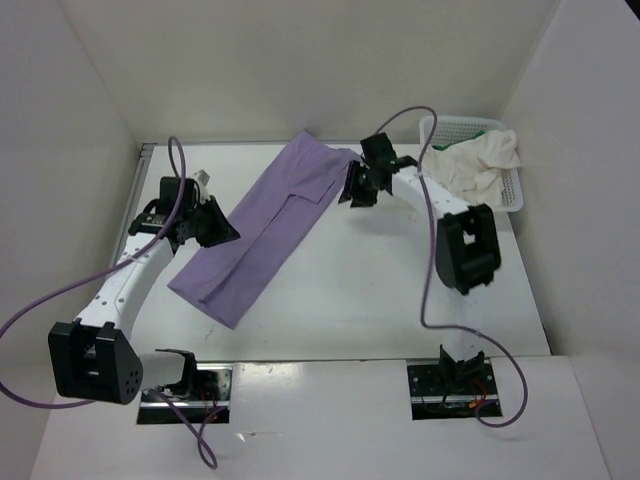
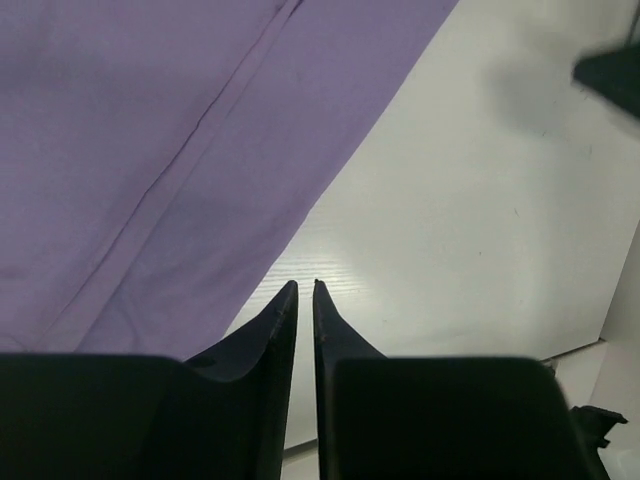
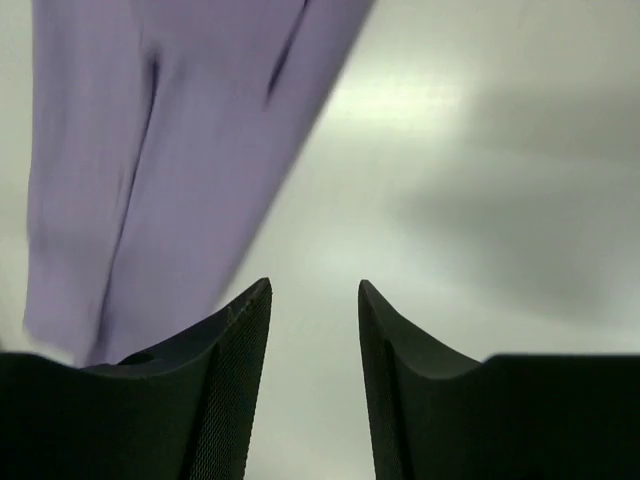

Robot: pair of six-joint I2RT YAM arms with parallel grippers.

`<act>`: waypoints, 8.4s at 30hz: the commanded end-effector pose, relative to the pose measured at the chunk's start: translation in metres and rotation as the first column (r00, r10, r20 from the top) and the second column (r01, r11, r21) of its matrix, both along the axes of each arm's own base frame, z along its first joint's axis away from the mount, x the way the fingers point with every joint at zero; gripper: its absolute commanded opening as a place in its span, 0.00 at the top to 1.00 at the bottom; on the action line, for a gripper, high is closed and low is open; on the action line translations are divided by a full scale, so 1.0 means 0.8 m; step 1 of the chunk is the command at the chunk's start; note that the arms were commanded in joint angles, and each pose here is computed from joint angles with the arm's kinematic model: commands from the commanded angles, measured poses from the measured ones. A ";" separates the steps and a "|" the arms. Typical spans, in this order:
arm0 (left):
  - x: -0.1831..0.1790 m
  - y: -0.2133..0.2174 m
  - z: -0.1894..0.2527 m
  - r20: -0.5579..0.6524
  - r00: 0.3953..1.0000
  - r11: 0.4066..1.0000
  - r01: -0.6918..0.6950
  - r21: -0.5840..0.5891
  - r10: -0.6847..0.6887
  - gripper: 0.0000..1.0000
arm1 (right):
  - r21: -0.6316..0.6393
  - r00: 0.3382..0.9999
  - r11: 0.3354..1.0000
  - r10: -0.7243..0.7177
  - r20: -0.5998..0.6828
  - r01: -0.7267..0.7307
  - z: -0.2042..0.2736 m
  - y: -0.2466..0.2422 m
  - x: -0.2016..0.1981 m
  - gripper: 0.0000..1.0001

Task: Fold and stack the t-shirts
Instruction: Rotate the tshirt 90 degrees, then grab the bottom of the folded rectangular tshirt with both arms, then fold the folded rectangular tshirt in 1/3 of the way, then grab one side of the 2/3 rectangular tshirt with both arms, then fold the long partially folded tshirt into a neat square

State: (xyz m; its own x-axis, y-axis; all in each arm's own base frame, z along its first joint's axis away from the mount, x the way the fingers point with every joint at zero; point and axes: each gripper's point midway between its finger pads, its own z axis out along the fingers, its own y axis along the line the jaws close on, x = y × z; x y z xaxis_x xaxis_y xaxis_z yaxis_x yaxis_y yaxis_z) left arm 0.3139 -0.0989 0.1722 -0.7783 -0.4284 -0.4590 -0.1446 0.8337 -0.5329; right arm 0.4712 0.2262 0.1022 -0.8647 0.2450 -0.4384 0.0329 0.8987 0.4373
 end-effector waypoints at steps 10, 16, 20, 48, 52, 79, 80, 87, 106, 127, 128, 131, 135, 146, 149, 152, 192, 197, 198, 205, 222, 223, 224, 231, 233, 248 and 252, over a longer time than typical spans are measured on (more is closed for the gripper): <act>0.007 0.040 0.001 0.031 0.998 0.996 -0.051 0.070 0.049 0.68 | 0.400 0.921 0.858 0.383 -0.077 -0.323 -0.035 0.267 -0.268 0.45; 0.007 0.040 -0.006 0.027 0.998 0.996 -0.057 0.064 0.056 0.68 | 0.353 0.926 0.897 0.341 -0.165 -0.267 -0.100 0.289 -0.265 0.45; 0.004 0.036 -0.014 0.016 0.999 0.997 -0.046 0.065 0.045 0.68 | 0.304 0.934 0.925 0.294 -0.200 -0.226 -0.132 0.291 -0.253 0.75; -0.147 -0.060 -0.117 -0.355 0.932 0.995 0.088 0.045 -0.066 0.55 | 0.271 0.962 0.962 0.045 -0.268 0.030 -0.058 0.026 -0.379 0.42; -0.148 -0.043 -0.125 -0.387 0.922 0.998 -0.010 0.056 0.031 0.50 | 0.313 0.954 0.950 0.113 -0.279 -0.021 -0.058 0.049 -0.401 0.41; -0.196 -0.061 -0.213 -0.578 0.815 0.999 0.004 -0.053 -0.034 0.92 | 0.273 0.947 0.961 0.048 -0.318 0.043 -0.082 0.004 -0.430 0.63; -0.199 -0.062 -0.211 -0.578 0.815 0.998 0.013 -0.053 -0.041 0.94 | 0.286 0.948 0.957 0.058 -0.313 0.036 -0.078 0.006 -0.431 0.40; -0.210 -0.073 -0.187 -0.568 0.818 0.995 0.047 -0.089 -0.090 0.98 | 0.318 0.948 0.948 0.106 -0.299 -0.006 -0.075 0.036 -0.408 0.31; -0.243 -0.089 -0.128 -0.548 0.804 0.972 0.169 -0.164 -0.232 1.00 | 0.271 0.923 0.957 0.197 -0.331 -0.107 -0.051 0.050 -0.462 1.00; 0.176 -0.092 -0.093 -0.199 0.980 0.999 0.018 -0.038 -0.025 1.00 | 0.175 0.998 0.984 0.039 -0.051 -0.030 -0.014 -0.002 -0.069 1.00; 0.191 -0.094 -0.099 -0.195 0.981 0.999 0.013 -0.031 -0.019 1.00 | 0.178 0.997 0.984 0.034 -0.068 -0.021 -0.020 -0.005 -0.061 1.00; 0.210 -0.078 -0.122 -0.216 0.976 0.999 -0.031 -0.010 0.028 1.00 | 0.149 0.996 0.989 0.014 -0.086 -0.001 -0.048 -0.007 -0.030 1.00; 0.227 -0.077 -0.139 -0.220 0.975 1.000 -0.027 -0.015 0.023 0.74 | 0.138 0.996 0.990 -0.003 -0.090 0.016 -0.064 -0.007 -0.002 0.93; 0.162 -0.086 -0.043 -0.040 0.999 0.996 0.018 -0.084 -0.021 0.59 | 0.145 0.998 0.989 -0.023 0.053 0.015 0.027 -0.020 -0.034 0.53; 0.100 -0.116 -0.092 -0.134 0.988 0.988 0.061 -0.143 -0.080 0.64 | 0.147 0.999 0.989 0.017 0.037 -0.022 0.015 -0.003 -0.069 0.73; 0.074 -0.121 -0.133 -0.207 0.974 0.989 0.064 -0.134 -0.091 0.71 | 0.155 0.995 0.984 0.095 -0.013 -0.092 -0.012 0.040 -0.088 1.00; 0.031 -0.051 -0.155 -0.274 0.961 0.998 0.016 -0.057 -0.031 0.52 | 0.255 1.000 0.967 -0.014 0.003 0.012 0.006 0.034 -0.145 0.88; 0.023 -0.049 -0.187 -0.338 0.940 0.999 0.029 -0.039 -0.041 0.50 | 0.210 0.996 0.978 0.015 -0.088 0.004 -0.050 0.021 -0.179 0.88; 0.021 -0.052 -0.190 -0.349 0.936 0.998 0.034 -0.050 -0.050 0.49 | 0.195 0.996 0.981 0.003 -0.090 0.015 -0.059 0.018 -0.178 0.88; 0.015 -0.055 -0.217 -0.385 0.921 0.997 0.040 -0.065 -0.062 0.48 | 0.141 0.991 0.989 -0.026 -0.133 0.045 -0.099 0.007 -0.184 0.86; 0.002 -0.061 -0.221 -0.402 0.914 0.997 0.041 -0.068 -0.065 0.91 | 0.175 0.968 0.984 0.053 -0.244 -0.009 -0.133 0.020 -0.222 0.64; 0.002 -0.061 -0.221 -0.402 0.914 0.997 0.041 -0.068 -0.065 0.93 | 0.189 0.975 0.982 0.056 -0.215 -0.015 -0.126 0.025 -0.212 0.75; -0.006 -0.063 -0.225 -0.413 0.908 0.997 0.049 -0.066 -0.072 0.95 | 0.199 0.976 0.980 0.046 -0.213 -0.003 -0.124 0.027 -0.210 0.83; -0.070 -0.074 -0.203 -0.456 0.880 0.990 0.100 -0.101 -0.136 1.00 | 0.132 0.971 0.989 -0.034 -0.236 0.067 -0.104 -0.010 -0.259 0.98; -0.099 -0.084 -0.177 -0.436 0.881 0.979 0.125 -0.164 -0.185 1.00 | 0.156 0.977 0.985 -0.034 -0.211 0.068 -0.079 -0.011 -0.281 0.98; -0.134 -0.080 -0.003 -0.256 0.948 0.972 0.142 -0.188 -0.188 1.00 | 0.345 0.994 0.939 0.028 -0.104 0.009 0.064 -0.023 -0.357 1.00; -0.019 -0.072 0.008 -0.167 0.978 0.977 0.096 -0.188 -0.128 1.00 | 0.295 1.000 0.955 0.007 -0.022 0.000 0.075 -0.024 -0.237 1.00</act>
State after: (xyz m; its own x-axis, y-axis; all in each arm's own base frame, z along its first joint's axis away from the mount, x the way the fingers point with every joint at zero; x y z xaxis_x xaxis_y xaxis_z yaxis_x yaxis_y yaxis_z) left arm 0.2359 -0.1686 0.1790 -0.9249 -0.3460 -0.1578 -0.1582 0.7274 -0.6677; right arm 0.2181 0.2127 0.1615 -0.8881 0.4015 -0.2236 0.1217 0.6748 0.7279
